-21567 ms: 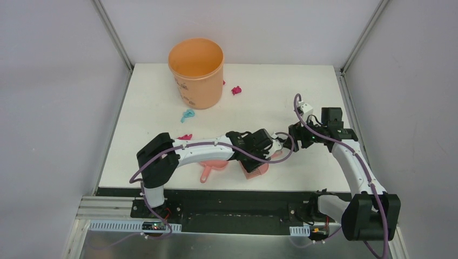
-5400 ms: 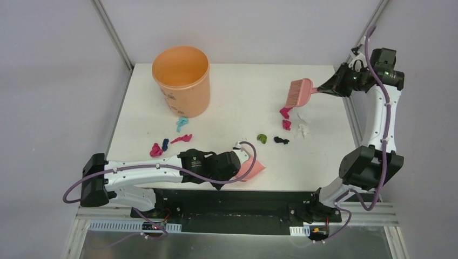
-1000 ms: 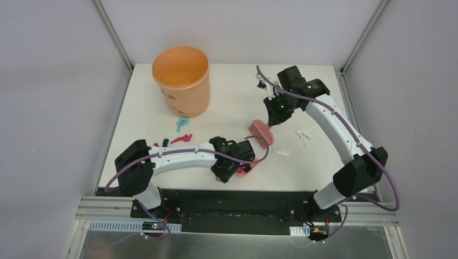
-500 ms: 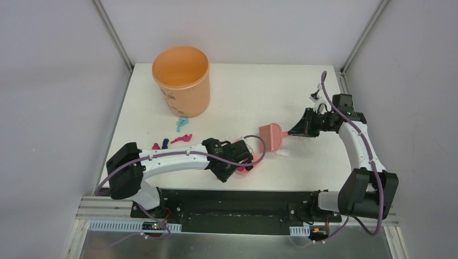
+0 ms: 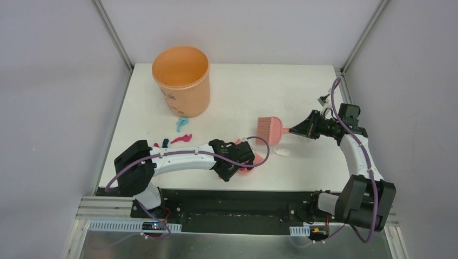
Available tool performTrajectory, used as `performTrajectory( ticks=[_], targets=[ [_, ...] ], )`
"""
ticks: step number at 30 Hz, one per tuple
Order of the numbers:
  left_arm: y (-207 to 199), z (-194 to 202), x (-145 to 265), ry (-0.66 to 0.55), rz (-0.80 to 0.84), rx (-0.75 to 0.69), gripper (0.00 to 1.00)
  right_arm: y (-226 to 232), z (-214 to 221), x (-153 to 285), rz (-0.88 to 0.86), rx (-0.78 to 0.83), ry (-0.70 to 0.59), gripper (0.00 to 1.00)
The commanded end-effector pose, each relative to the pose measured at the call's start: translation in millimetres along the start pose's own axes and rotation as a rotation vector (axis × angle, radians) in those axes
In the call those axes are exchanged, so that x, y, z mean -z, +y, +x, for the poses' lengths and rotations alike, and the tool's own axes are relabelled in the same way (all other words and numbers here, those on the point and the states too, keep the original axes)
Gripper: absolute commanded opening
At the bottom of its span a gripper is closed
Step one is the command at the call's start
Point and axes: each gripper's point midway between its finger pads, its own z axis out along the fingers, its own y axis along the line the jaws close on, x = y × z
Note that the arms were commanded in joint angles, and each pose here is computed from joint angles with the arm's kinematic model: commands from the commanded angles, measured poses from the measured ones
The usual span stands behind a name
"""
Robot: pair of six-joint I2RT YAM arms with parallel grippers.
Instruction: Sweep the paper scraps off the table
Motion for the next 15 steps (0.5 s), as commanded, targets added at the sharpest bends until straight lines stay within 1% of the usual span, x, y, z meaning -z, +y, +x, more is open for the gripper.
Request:
performTrajectory(
  ticks=[1, 7, 11, 14, 15],
  targets=[
    [-4.0, -15.9, -7.2, -0.053, 0.006, -0.01, 0.0, 5.9, -16.9, 0.1, -0.056, 0.05, -0.03, 0.0],
    [-3.8, -19.1, -5.6, -0.068, 0.018, -0.002, 0.0, 7.3, -20.4, 4.9, -0.054, 0.07, -0.044, 0.0],
    [-5.8, -20.2, 12.5, -0.066, 0.049, -0.017, 0.0, 3.2, -24.8, 11.0, -0.012, 0.094, -0.08, 0.0],
    [12.9, -23.5, 33.5, -0.078, -0.007, -0.019, 0.0, 2.2, -31.2, 17.9, -0.001, 0.09, -0.119, 0.0],
    [17.0, -25.4, 34.4, -0.094, -0.01, -0.01, 0.0, 3.0, -32.7, 19.9, -0.006, 0.089, -0.13, 0.0]
  ],
)
